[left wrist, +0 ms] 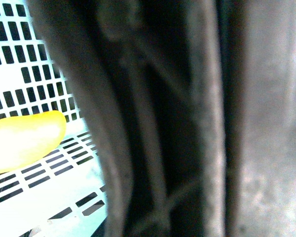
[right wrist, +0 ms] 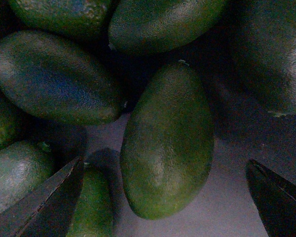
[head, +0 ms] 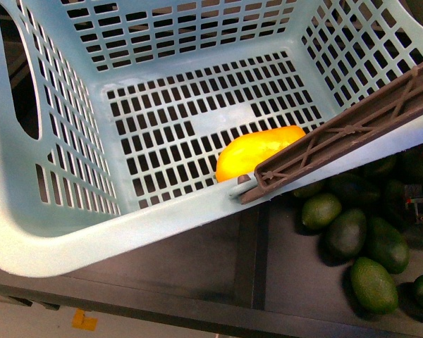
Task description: Pick mango and avocado into basket
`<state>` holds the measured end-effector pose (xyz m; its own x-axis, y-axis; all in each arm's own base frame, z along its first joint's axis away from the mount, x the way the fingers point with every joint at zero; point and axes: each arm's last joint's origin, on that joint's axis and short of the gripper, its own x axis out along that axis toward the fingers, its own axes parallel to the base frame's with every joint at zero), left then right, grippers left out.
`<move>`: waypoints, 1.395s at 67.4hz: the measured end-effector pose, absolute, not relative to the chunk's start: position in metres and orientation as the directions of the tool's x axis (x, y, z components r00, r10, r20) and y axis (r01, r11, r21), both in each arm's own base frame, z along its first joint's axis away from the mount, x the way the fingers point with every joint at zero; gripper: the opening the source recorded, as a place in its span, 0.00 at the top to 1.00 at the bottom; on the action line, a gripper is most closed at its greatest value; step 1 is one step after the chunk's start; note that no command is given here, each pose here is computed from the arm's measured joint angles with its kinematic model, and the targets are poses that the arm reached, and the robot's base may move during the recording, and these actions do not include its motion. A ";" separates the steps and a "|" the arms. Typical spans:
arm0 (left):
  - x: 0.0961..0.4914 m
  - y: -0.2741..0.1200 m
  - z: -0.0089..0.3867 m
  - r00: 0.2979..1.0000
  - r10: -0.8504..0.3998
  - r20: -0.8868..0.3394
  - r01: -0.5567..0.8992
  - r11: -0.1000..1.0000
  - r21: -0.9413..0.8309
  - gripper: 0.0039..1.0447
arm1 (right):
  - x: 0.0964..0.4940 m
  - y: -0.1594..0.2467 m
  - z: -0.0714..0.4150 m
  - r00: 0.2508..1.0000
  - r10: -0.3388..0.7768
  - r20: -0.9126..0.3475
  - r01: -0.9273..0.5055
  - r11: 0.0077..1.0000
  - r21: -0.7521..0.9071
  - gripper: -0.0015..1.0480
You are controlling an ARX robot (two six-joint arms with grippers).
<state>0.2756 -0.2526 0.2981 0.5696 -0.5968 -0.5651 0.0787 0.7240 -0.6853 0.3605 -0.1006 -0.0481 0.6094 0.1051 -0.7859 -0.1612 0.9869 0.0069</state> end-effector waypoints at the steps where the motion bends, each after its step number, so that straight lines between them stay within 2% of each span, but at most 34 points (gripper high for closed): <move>1: 0.276 -0.253 0.298 0.570 -0.597 -0.565 0.079 0.724 -0.685 0.88 | 0.361 -0.100 -0.049 0.608 0.106 -0.787 -0.162 0.987 0.007 0.08; 63: 0.276 -0.253 0.298 0.570 -0.597 -0.565 0.079 0.724 -0.685 0.88 | 0.385 -0.090 -0.083 0.575 0.108 -0.811 -0.167 0.986 0.013 0.09; 66: 0.276 -0.253 0.298 0.569 -0.597 -0.565 0.079 0.724 -0.686 0.88 | 0.386 -0.090 -0.084 0.574 0.107 -0.812 -0.164 0.986 0.013 0.11; 82: 0.276 -0.253 0.298 0.570 -0.597 -0.565 0.079 0.724 -0.685 0.88 | 0.388 -0.096 -0.082 0.576 0.097 -0.812 -0.152 0.988 0.010 0.42; 94: 0.276 -0.253 0.298 0.569 -0.597 -0.565 0.079 0.724 -0.686 0.88 | 0.386 -0.101 -0.083 0.578 0.101 -0.810 -0.142 0.990 0.022 0.46</move>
<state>0.2756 -0.2526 0.2981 0.5694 -0.5970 -0.5651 0.0785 0.7238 -0.6856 0.3855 -0.1011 -0.0826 0.5782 0.1014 -0.8096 -0.1421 0.9896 0.0224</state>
